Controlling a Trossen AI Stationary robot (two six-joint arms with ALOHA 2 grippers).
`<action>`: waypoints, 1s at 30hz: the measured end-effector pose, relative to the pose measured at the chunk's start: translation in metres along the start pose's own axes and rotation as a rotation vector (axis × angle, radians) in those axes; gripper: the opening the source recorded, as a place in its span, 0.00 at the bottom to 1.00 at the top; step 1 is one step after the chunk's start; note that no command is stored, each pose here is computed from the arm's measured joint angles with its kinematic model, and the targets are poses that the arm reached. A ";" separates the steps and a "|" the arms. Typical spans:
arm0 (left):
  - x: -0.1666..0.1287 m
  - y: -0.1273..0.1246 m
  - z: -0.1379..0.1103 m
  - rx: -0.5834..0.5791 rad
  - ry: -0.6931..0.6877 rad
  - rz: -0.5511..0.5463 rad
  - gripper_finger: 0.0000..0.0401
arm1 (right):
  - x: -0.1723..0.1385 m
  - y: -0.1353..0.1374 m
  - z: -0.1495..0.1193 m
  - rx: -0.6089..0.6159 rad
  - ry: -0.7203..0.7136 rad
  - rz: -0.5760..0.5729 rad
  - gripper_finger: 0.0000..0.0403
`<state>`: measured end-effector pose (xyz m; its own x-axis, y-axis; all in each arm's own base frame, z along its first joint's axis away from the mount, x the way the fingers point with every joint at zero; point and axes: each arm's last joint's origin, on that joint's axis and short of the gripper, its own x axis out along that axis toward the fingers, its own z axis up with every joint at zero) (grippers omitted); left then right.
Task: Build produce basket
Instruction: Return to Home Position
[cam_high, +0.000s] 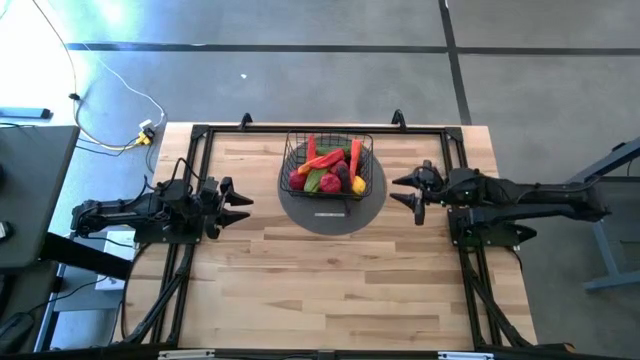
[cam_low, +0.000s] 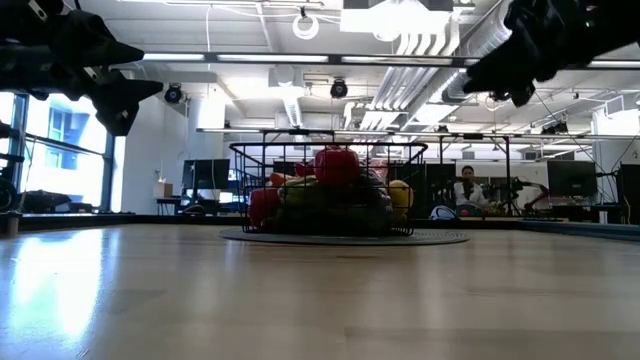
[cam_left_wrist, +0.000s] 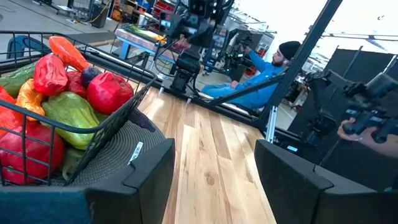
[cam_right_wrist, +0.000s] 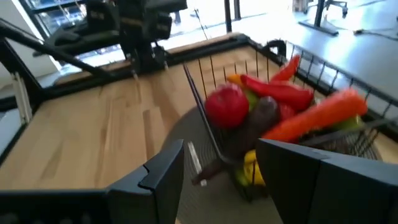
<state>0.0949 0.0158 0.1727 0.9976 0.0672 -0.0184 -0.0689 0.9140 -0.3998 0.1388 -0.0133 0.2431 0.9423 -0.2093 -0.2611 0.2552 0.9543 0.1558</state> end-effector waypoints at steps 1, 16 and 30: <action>0.000 0.000 0.000 0.000 0.000 0.000 0.53 | 0.000 -0.001 -0.006 0.002 0.009 -0.001 0.46; 0.000 0.000 0.000 0.000 0.000 0.000 0.53 | -0.005 -0.015 -0.068 0.099 -0.034 0.011 0.46; 0.000 0.000 0.000 0.000 0.000 0.000 0.53 | -0.013 -0.020 -0.080 0.105 -0.134 -0.032 0.46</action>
<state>0.0949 0.0157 0.1728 0.9976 0.0671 -0.0179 -0.0686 0.9141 -0.3996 0.1037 -0.0129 0.1676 0.9519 -0.2730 -0.1390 0.3005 0.9205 0.2497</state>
